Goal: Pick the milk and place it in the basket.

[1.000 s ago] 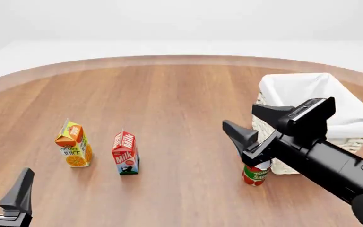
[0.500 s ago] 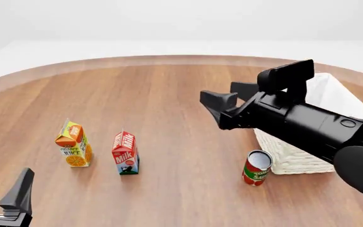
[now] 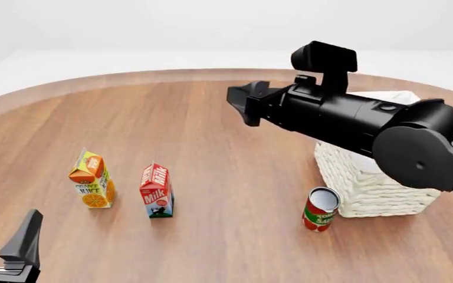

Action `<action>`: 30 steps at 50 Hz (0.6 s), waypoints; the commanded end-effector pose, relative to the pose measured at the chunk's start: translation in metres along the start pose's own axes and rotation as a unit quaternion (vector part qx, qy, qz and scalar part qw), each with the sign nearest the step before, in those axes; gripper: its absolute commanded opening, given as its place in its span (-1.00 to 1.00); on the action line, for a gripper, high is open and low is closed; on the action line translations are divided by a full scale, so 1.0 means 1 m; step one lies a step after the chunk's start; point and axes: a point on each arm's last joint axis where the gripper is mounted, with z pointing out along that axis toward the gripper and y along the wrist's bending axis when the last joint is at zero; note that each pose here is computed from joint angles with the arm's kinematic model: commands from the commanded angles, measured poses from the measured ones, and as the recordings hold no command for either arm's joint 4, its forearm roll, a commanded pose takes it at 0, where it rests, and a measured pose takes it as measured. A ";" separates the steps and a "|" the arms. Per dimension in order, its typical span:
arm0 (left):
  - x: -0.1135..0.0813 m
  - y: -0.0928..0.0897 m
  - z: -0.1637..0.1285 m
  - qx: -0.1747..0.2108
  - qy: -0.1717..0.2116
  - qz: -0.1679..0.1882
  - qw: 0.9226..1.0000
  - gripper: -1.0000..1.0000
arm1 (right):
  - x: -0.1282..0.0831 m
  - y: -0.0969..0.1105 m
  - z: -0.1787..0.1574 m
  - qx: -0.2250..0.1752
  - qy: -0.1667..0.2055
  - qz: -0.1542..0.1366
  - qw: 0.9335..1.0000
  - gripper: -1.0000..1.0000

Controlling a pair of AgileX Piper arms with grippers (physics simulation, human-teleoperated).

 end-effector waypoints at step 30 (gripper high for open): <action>0.000 0.000 0.000 0.000 0.000 0.000 1.000 1.00 | 0.017 -0.002 0.075 0.011 0.033 0.132 0.991 1.00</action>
